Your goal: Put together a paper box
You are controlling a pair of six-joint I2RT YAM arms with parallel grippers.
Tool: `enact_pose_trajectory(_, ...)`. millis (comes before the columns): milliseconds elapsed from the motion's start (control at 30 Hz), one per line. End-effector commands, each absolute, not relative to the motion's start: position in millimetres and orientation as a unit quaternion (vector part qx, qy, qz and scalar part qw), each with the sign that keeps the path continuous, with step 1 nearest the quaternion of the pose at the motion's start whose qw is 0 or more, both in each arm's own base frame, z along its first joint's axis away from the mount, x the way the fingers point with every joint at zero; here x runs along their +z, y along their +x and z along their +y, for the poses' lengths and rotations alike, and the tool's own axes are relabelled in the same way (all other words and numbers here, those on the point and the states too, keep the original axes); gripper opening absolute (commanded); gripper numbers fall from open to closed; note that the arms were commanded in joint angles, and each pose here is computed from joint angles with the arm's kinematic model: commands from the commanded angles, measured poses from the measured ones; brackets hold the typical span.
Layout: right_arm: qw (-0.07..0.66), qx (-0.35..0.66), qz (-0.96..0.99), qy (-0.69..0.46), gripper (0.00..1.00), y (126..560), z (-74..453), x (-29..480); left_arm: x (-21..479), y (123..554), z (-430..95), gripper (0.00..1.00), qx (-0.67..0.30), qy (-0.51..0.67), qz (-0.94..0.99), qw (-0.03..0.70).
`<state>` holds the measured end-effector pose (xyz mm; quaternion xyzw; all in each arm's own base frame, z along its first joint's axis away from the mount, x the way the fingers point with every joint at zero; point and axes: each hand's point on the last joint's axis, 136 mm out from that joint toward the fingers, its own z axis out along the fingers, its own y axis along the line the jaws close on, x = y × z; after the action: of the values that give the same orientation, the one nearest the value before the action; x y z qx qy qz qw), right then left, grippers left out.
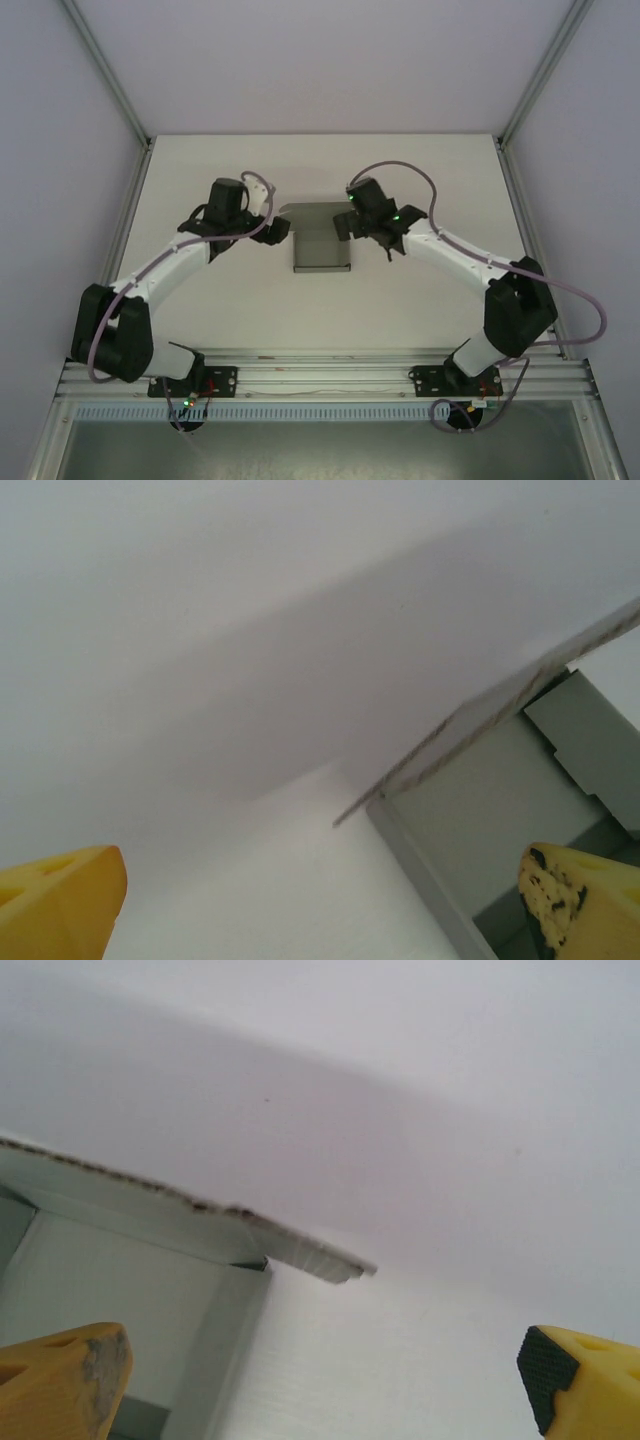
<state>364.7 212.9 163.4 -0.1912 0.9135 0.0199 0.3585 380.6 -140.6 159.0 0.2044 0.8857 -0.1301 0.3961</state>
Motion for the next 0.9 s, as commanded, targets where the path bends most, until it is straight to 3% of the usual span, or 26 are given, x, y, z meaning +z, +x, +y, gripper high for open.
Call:
enact_pose_trajectory(0,0.342,0.064,0.870,-0.350,1.00,370.5,229.8,170.8,157.9,385.6,-148.7,1.00,-0.126,0.288,0.874,0.371)
enact_pose_trajectory(100,0.297,0.084,0.884,-0.351,0.95,382.1,224.0,160.0,151.6,391.8,-156.2,1.00,-0.136,0.310,0.874,0.350)
enact_pose_trajectory(233,0.250,0.069,0.943,-0.206,0.90,387.2,201.4,142.6,141.8,392.3,-155.9,1.00,-0.143,0.289,0.884,0.338)
enact_pose_trajectory(467,0.326,0.167,0.929,-0.053,0.88,351.4,204.0,162.3,148.4,372.5,-142.4,1.00,-0.155,0.197,0.890,0.380)
enact_pose_trajectory(600,0.290,0.170,0.941,-0.029,0.82,333.9,207.1,130.2,146.7,356.2,-124.0,1.00,-0.146,0.124,0.893,0.407)
enact_pose_trajectory(867,0.255,0.148,0.955,-0.029,0.63,348.1,230.3,89.3,147.4,335.1,-111.7,1.00,-0.148,0.082,0.888,0.427)
